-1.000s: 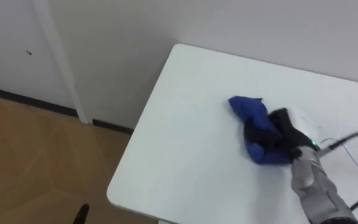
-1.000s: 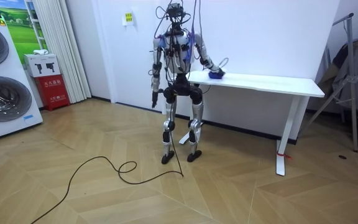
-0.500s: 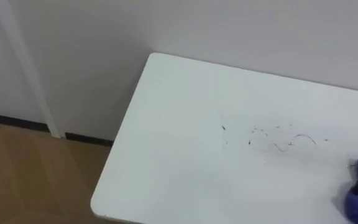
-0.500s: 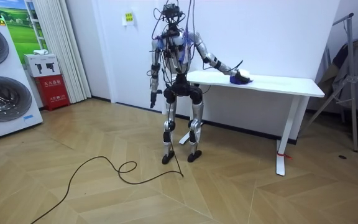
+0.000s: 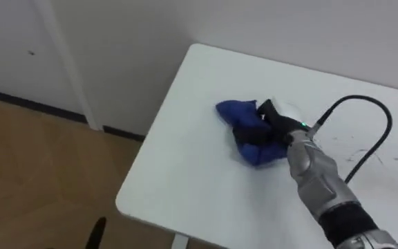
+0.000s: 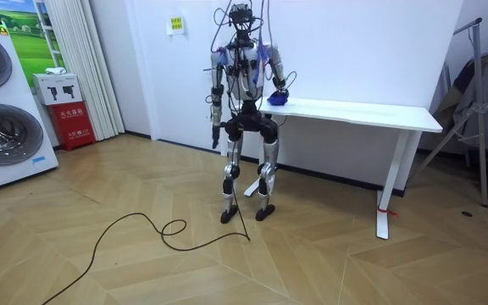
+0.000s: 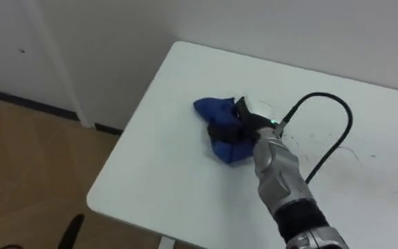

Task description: Wipe table

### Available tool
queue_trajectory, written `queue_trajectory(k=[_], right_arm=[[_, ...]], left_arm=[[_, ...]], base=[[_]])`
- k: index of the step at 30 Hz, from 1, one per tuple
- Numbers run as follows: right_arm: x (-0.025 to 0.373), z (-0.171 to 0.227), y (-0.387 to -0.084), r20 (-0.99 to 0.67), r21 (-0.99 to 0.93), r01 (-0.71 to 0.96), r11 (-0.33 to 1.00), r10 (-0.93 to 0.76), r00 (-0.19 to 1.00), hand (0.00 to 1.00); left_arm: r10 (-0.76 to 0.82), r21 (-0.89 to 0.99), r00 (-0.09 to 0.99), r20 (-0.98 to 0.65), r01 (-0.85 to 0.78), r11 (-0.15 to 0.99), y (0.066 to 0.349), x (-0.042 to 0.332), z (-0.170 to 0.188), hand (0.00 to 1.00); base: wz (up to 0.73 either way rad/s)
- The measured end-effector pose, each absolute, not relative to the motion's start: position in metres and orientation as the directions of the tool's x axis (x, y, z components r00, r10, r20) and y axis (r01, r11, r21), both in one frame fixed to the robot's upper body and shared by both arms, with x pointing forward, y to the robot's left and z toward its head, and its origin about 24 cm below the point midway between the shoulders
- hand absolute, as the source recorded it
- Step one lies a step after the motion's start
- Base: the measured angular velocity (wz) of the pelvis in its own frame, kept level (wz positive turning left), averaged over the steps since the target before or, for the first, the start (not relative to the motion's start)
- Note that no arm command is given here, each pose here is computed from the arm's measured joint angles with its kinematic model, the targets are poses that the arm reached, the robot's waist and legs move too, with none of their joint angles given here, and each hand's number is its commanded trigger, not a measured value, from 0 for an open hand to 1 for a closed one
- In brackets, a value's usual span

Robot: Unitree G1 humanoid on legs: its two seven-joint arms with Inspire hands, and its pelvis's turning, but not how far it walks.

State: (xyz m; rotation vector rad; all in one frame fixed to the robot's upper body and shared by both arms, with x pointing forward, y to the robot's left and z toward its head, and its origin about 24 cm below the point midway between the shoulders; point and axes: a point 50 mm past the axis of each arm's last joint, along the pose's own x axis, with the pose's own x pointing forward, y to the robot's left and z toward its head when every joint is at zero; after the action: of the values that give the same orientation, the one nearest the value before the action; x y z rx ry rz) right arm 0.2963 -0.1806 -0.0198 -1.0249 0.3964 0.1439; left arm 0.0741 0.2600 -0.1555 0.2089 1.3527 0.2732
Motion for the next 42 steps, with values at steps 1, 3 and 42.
queue_trajectory(k=[1,3,42], right_arm=[[0.287,-0.028,-0.192,-0.392,-0.778,-0.276,0.564,-0.094,0.915,1.00],[0.268,-0.045,-0.215,-0.405,-0.729,-0.201,0.654,-0.176,0.897,1.00],[0.223,-0.055,-0.330,-0.516,-0.600,0.172,0.781,-0.542,0.663,1.00]], left_arm=[[0.325,0.314,0.155,-0.933,-0.088,0.945,0.265,0.059,-0.157,0.00],[0.354,0.346,0.113,-0.928,-0.091,0.934,0.272,0.042,-0.156,0.00],[0.450,0.442,-0.018,-0.893,-0.236,0.866,0.300,0.005,-0.148,0.00]], base=[[0.69],[0.73],[0.05]])
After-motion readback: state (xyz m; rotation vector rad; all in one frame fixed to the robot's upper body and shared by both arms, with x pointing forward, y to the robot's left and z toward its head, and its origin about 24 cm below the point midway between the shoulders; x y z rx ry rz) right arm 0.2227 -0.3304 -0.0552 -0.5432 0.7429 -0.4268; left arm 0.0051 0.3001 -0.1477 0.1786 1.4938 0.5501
